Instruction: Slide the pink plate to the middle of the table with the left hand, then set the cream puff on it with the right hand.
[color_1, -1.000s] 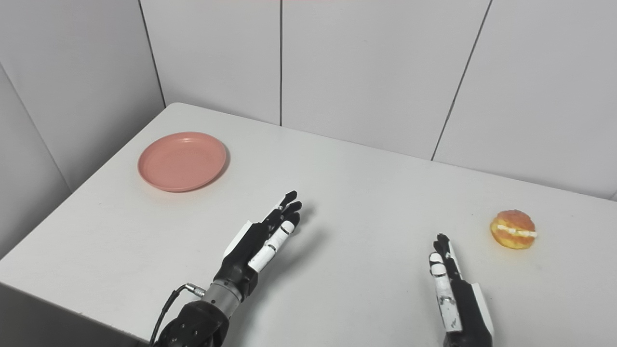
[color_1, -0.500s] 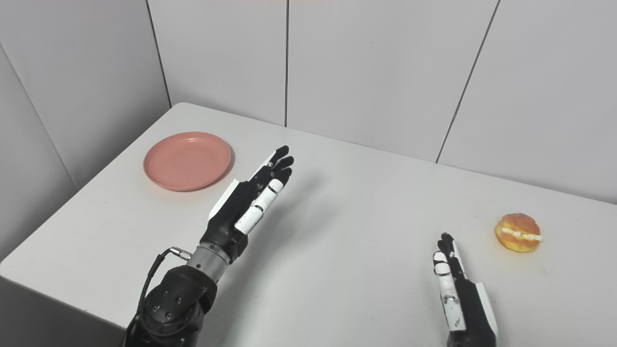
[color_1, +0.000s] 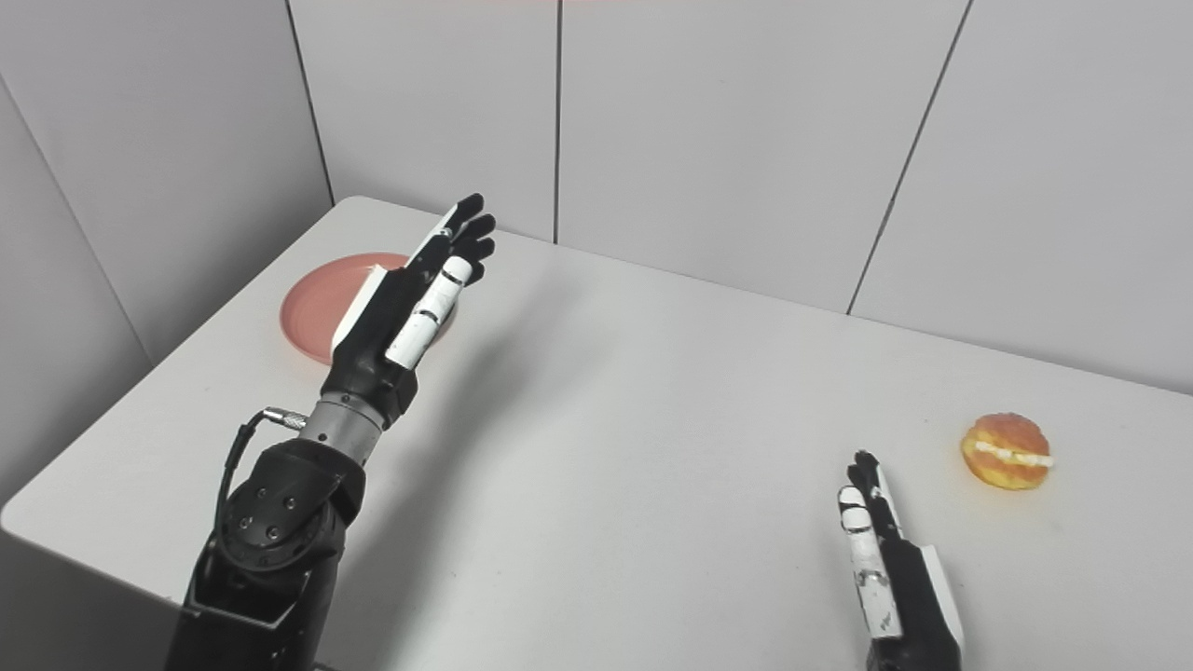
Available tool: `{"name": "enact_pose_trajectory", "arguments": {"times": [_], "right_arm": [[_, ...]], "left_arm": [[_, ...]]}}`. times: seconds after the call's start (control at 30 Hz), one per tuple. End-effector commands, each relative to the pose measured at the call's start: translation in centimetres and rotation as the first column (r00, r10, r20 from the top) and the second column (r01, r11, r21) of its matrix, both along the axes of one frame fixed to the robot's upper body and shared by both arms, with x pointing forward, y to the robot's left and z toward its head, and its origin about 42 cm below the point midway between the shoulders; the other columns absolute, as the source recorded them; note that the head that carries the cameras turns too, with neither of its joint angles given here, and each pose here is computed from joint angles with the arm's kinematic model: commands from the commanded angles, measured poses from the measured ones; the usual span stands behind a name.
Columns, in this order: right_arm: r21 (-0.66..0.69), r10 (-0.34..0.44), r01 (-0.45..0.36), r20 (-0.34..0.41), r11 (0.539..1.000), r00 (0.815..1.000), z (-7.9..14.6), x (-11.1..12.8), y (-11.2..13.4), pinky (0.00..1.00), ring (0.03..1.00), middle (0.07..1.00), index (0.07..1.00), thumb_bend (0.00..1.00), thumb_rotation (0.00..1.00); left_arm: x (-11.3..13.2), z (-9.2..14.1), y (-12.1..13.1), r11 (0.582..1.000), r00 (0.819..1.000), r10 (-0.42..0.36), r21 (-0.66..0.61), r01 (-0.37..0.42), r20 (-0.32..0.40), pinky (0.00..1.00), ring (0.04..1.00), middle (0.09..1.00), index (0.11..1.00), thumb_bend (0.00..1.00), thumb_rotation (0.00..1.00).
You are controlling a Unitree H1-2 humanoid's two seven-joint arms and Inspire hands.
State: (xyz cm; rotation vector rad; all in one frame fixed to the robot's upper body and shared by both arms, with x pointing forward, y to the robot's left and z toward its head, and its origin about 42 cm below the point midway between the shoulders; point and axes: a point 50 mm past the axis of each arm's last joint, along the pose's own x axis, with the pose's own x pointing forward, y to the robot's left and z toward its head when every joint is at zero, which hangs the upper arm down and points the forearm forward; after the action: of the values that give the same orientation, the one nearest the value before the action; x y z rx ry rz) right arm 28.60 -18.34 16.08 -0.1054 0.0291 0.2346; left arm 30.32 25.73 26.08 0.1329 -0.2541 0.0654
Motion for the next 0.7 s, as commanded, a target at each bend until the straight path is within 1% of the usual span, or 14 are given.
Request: {"name": "enact_pose_trajectory", "arguments": {"times": [0.0,0.03,0.07,0.13,0.17,0.27,0.3,0.4,0.53,0.63,0.67], "right_arm": [[0.005,0.005,-0.005,0.095,1.000,0.995,1.8,0.5,0.1,1.00,0.998,0.996,0.996,0.14,1.00],[0.002,0.005,-0.005,0.098,1.000,0.995,1.7,0.5,0.1,1.00,0.996,0.994,0.995,0.14,1.00],[0.003,0.006,-0.007,0.099,1.000,0.995,1.7,0.5,0.1,1.00,0.996,0.994,0.994,0.14,1.00],[0.007,0.008,-0.009,0.099,1.000,0.995,1.7,0.5,0.1,1.00,0.999,0.996,0.996,0.14,1.00],[0.009,0.008,-0.009,0.098,1.000,0.995,1.7,0.5,0.1,1.00,1.000,0.997,0.997,0.13,1.00],[0.005,0.009,-0.009,0.094,1.000,0.996,1.7,0.4,0.0,1.00,0.999,0.996,0.997,0.14,1.00],[0.005,0.008,-0.009,0.093,1.000,0.996,1.7,0.4,0.0,1.00,0.999,0.996,0.997,0.14,1.00],[0.013,0.008,-0.009,0.088,1.000,0.996,1.7,0.4,0.0,1.00,1.000,0.997,0.998,0.14,1.00],[0.030,0.006,-0.008,0.080,1.000,0.997,1.7,0.3,0.0,1.00,1.000,1.000,1.000,0.13,1.00],[0.015,0.009,-0.010,0.085,1.000,0.996,1.7,0.3,-0.1,1.00,1.000,1.000,1.000,0.13,1.00],[0.014,0.009,-0.011,0.085,1.000,0.996,1.7,0.3,-0.1,1.00,1.000,0.999,1.000,0.12,1.00]], "left_arm": [[0.8,2.5,0.3,1.000,0.992,-0.012,0.011,0.011,0.122,0.95,0.952,0.958,0.929,0.40,0.80],[1.1,2.8,0.6,1.000,0.992,-0.006,0.008,0.005,0.126,0.96,0.952,0.955,0.928,0.43,0.78],[1.3,3.0,0.9,1.000,0.991,0.003,0.010,-0.004,0.130,0.96,0.952,0.955,0.928,0.44,0.78],[1.7,3.6,1.4,1.000,0.990,0.018,0.018,-0.021,0.142,0.96,0.948,0.951,0.924,0.42,0.80],[1.8,3.8,1.6,0.999,0.988,0.025,0.021,-0.028,0.149,0.96,0.939,0.948,0.919,0.37,0.80],[2.2,4.6,2.7,0.998,0.986,0.044,0.036,-0.050,0.161,0.95,0.933,0.946,0.915,0.32,0.83],[2.3,4.8,3.0,0.997,0.985,0.059,0.038,-0.066,0.163,0.93,0.925,0.938,0.907,0.31,0.81],[2.6,5.1,4.0,0.995,0.983,0.092,0.026,-0.097,0.161,0.91,0.902,0.908,0.880,0.32,0.78],[3.0,5.4,5.2,0.989,0.973,0.147,0.006,-0.150,0.177,0.86,0.875,0.880,0.849,0.32,0.75],[3.0,5.7,6.2,0.983,0.969,0.175,0.028,-0.182,0.175,0.84,0.873,0.885,0.864,0.31,0.80],[3.0,5.8,6.5,0.981,0.968,0.183,0.030,-0.191,0.173,0.84,0.872,0.885,0.866,0.32,0.80]]}}
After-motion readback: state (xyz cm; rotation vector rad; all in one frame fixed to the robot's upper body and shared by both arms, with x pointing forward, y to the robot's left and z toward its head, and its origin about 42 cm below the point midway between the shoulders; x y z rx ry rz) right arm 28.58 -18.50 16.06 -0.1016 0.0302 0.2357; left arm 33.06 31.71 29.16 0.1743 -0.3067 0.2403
